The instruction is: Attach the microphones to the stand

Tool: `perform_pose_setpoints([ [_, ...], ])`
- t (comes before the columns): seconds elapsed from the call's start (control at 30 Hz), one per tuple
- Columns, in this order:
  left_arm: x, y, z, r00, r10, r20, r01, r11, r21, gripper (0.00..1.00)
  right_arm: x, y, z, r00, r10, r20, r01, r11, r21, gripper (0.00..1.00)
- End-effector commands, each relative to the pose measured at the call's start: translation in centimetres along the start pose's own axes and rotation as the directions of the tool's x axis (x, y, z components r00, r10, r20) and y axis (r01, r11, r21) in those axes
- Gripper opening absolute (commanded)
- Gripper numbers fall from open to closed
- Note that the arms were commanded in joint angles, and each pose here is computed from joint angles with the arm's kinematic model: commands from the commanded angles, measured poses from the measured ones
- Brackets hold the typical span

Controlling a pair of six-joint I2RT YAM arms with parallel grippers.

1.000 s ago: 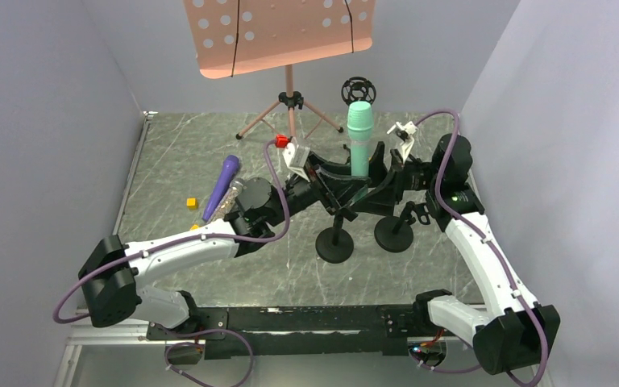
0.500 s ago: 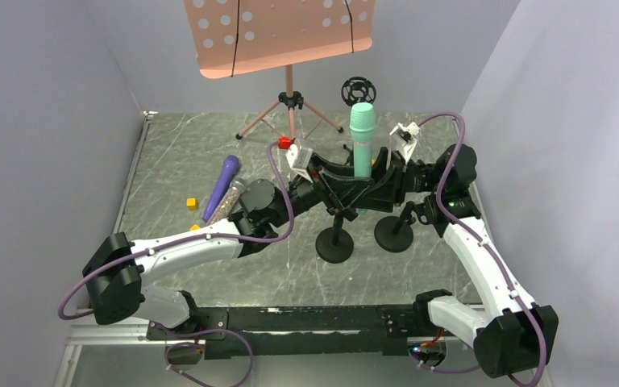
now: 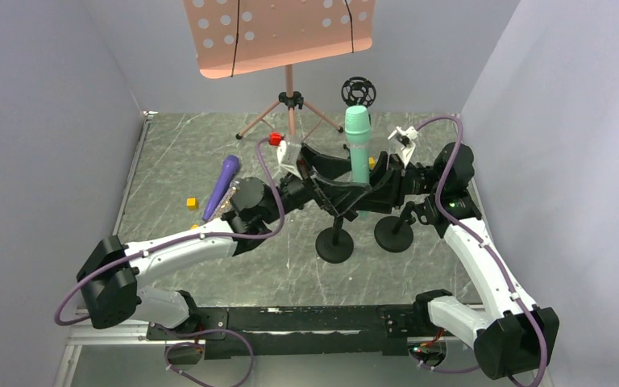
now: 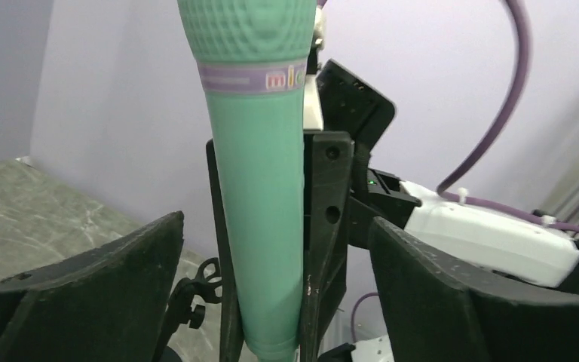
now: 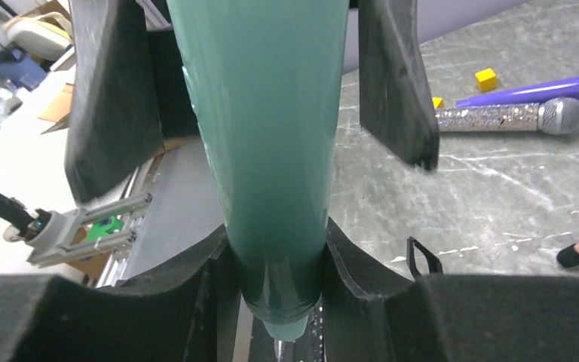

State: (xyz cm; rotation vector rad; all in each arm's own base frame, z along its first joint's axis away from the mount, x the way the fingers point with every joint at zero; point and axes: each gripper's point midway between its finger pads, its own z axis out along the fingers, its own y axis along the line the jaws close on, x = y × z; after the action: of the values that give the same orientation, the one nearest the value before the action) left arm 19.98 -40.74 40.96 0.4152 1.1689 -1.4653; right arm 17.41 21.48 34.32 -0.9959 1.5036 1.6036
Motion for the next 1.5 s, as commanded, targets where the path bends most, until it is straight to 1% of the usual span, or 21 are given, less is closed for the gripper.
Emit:
perform_pose_setpoints([
  [0.0,-4.1,-2.1,-2.0,0.999,-0.022,0.035,0.017,0.988,0.154,0.99,0.1,0.3,-0.1,0.996,-0.085,-0.023,0.086,0.996,0.006,0.0],
  [0.07,-4.8,-1.5,-2.5,1.0,-0.022,-0.006,0.022,0.983,0.18,0.99,0.3,0.1,-0.1,0.994,-0.11,-0.028,0.11,0.994,0.014,0.0],
  [0.23,-4.7,-1.9,-2.0,0.991,-0.019,-0.133,0.053,0.966,0.253,0.99,0.6,-0.1,-0.1,0.995,-0.094,-0.033,0.094,0.995,0.014,0.0],
  [0.37,-4.6,-2.1,-1.1,0.984,-0.025,-0.176,0.072,0.96,0.272,0.99,0.7,-0.3,-0.1,0.995,-0.092,-0.033,0.093,0.996,0.015,0.0],
  [0.47,-4.2,-1.6,-0.2,0.978,-0.04,-0.204,0.092,0.962,0.255,0.97,0.7,-0.3,-0.1,0.995,-0.09,-0.033,0.091,0.996,0.017,0.0],
  [0.6,-3.4,-0.8,0.5,0.968,-0.063,-0.242,0.12,0.967,0.226,0.91,0.8,-0.5,-0.1,0.995,-0.089,-0.033,0.09,0.996,0.018,0.0],
  [0.77,-2.0,0.1,1.6,0.951,-0.057,-0.304,0.111,0.98,0.163,0.87,0.9,-0.6,-0.1,0.995,-0.089,-0.034,0.089,0.996,0.018,0.0],
  [0.83,-1.9,0.2,1.9,0.951,-0.05,-0.305,0.102,0.982,0.157,0.83,0.9,-0.5,-0.1,0.995,-0.091,-0.034,0.092,0.996,0.017,0.0],
  [0.97,-2.3,0.7,2.2,0.956,-0.045,-0.289,0.085,0.988,0.127,0.8,0.9,-0.5,-0.1,0.995,-0.092,-0.034,0.093,0.996,0.017,0.0],
  [1.03,-2.5,0.6,2.3,0.959,-0.039,-0.279,0.076,0.989,0.123,0.73,1.0,-0.6,-0.1,0.995,-0.092,-0.034,0.093,0.995,0.018,0.0],
  [1.23,-2.7,0.6,2.3,0.963,-0.039,-0.268,0.074,0.99,0.123,0.61,1.1,-0.7,-0.1,0.995,-0.092,-0.034,0.092,0.995,0.021,0.0],
  [1.33,-2.7,0.4,2.4,0.962,-0.042,-0.269,0.081,0.988,0.132,0.49,1.1,-0.7,-0.1,0.995,-0.092,-0.034,0.093,0.995,0.025,0.0],
  [1.37,-2.8,0.4,2.5,0.962,-0.044,-0.269,0.083,0.987,0.136,0.43,1.1,-0.8,-0.1,0.995,-0.091,-0.034,0.092,0.995,0.026,0.0],
  [1.47,-2.9,0.1,2.6,0.962,-0.049,-0.268,0.092,0.984,0.151,0.16,1.2,-0.8,-0.1,0.995,-0.093,-0.034,0.094,0.995,0.03,0.01],
])
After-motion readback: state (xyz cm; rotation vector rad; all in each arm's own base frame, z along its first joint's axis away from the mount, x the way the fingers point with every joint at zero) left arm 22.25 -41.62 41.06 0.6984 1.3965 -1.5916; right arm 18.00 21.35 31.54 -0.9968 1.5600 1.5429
